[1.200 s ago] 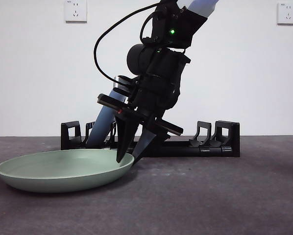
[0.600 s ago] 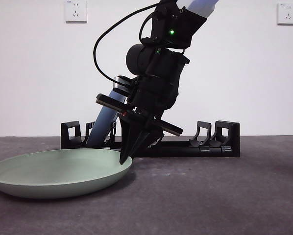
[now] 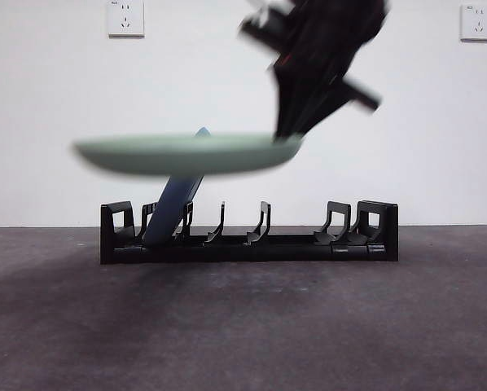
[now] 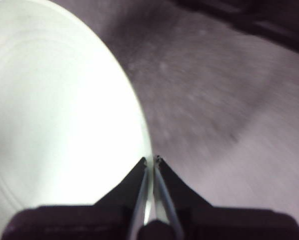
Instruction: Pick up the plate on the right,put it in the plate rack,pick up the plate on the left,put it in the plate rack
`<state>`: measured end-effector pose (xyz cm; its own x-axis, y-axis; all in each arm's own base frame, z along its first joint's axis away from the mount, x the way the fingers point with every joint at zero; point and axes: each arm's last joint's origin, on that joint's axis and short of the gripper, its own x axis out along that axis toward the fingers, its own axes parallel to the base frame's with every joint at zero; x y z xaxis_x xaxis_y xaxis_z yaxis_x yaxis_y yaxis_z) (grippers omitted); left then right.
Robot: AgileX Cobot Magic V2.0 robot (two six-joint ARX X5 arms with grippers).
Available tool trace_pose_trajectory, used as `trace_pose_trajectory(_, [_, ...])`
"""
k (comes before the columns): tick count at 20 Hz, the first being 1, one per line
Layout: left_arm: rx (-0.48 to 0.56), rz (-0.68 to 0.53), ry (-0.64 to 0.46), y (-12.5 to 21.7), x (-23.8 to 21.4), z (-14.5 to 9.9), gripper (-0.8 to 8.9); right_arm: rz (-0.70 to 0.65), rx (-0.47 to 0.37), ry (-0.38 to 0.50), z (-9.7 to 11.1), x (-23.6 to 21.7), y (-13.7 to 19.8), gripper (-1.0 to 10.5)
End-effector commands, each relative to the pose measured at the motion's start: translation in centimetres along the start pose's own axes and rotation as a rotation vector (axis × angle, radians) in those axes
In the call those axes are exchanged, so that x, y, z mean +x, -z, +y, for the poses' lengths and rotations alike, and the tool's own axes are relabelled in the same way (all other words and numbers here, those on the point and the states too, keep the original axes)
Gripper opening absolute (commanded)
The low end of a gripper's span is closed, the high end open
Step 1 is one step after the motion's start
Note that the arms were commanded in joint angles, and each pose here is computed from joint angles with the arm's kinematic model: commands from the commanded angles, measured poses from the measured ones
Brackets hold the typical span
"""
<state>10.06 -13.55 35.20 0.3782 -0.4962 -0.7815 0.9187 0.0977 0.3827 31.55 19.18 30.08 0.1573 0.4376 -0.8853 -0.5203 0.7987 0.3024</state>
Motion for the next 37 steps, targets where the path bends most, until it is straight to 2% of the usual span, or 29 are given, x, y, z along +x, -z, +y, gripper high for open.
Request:
trace_pose_trajectory(1, [0.105, 0.047, -0.033, -1.5, 1.7, -0.2, 4.1, 0.006, 0.016, -0.006, -0.7, -2.2, 0.9, -0.1])
trace_pose_trajectory(6, [0.202, 0.103, -0.094, -3.5, 5.1, 0.1, 4.09, -0.006, 0.043, -0.036, -1.3, -5.9, 2.6, -0.1])
trace_pose_trajectory(11, [0.216, 0.116, -0.113, -4.0, 6.2, 0.4, 4.03, 0.008, 0.044, -0.037, -1.1, -6.5, 3.1, -0.1])
trace_pose_trajectory(14, [0.216, 0.116, -0.112, -3.9, 6.2, 0.4, 2.87, 0.01, 0.046, -0.05, -1.0, -6.5, 3.1, -0.1])
trace_pose_trajectory(16, [0.217, 0.12, -0.109, -3.9, 6.2, 0.3, 1.91, 0.008, 0.046, -0.094, -0.9, -6.5, 3.1, -0.1])
trace_pose_trajectory(18, [0.219, 0.131, -0.099, -3.8, 6.2, 0.3, 1.58, 0.008, 0.046, -0.122, -0.8, -6.6, 3.1, -0.1])
trace_pose_trajectory(21, [0.222, 0.14, -0.087, -3.7, 6.1, 0.1, 1.18, 0.007, 0.049, -0.116, -0.8, -6.6, 3.1, -0.1])
trace_pose_trajectory(26, [0.216, 0.143, -0.083, -3.7, 6.1, 0.1, 1.09, 0.009, 0.05, -0.115, -0.8, -6.6, 3.1, -0.1])
trace_pose_trajectory(30, [0.206, 0.146, -0.071, -3.6, 6.1, -0.1, -0.11, 0.009, 0.054, -0.09, -0.9, -6.6, 3.1, -0.1])
trace_pose_trajectory(37, [0.213, 0.159, -0.05, -3.6, 6.1, -0.5, -0.08, 0.016, 0.059, 0.03, -1.2, -6.5, 3.2, -0.1])
